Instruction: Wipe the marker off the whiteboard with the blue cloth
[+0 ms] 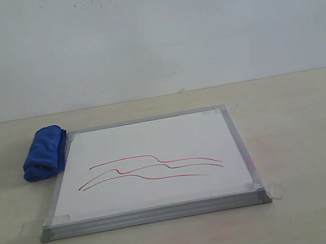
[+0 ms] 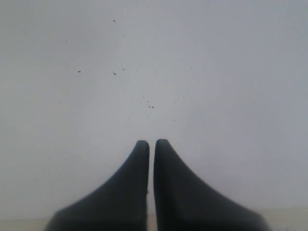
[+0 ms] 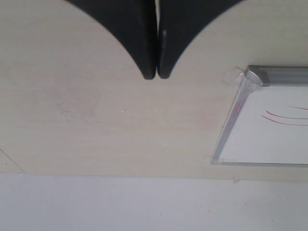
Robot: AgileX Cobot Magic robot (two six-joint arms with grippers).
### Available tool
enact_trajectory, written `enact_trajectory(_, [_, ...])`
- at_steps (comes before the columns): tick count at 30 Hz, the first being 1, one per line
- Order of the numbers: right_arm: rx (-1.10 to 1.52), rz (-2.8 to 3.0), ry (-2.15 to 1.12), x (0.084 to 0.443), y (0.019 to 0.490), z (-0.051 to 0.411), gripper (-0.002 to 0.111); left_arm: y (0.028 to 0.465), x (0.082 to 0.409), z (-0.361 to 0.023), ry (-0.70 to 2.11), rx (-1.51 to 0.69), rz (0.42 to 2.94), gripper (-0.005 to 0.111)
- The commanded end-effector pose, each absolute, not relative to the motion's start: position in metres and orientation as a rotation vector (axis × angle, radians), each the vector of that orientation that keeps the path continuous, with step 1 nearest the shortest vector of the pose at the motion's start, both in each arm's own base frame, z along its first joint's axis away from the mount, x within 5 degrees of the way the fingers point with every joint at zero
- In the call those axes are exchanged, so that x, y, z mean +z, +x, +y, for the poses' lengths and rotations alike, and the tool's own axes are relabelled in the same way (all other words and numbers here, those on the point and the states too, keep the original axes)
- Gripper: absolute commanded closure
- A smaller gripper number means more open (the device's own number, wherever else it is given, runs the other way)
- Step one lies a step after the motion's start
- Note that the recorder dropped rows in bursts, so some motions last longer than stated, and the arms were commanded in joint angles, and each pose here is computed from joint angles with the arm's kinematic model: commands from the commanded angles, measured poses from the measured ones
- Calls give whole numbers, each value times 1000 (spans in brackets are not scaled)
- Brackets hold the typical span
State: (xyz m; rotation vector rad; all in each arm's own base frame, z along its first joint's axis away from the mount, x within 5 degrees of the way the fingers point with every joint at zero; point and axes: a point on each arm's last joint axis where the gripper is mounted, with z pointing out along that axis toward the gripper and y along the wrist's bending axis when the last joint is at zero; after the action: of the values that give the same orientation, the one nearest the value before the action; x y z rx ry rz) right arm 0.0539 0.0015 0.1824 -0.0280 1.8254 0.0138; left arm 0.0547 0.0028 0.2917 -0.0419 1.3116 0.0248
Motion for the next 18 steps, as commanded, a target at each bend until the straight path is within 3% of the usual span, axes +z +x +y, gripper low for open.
enact_trajectory(1, [10, 1817, -24, 183, 54, 1, 108, 54, 296, 3, -40, 32, 1285, 103])
enact_trajectory(11, [10, 1817, -24, 183, 54, 1, 108, 56, 298, 3, -80, -17, 1269, 103])
enact_trajectory(18, [10, 1817, -24, 183, 54, 1, 108, 84, 330, 5, -84, -15, 1325, 103])
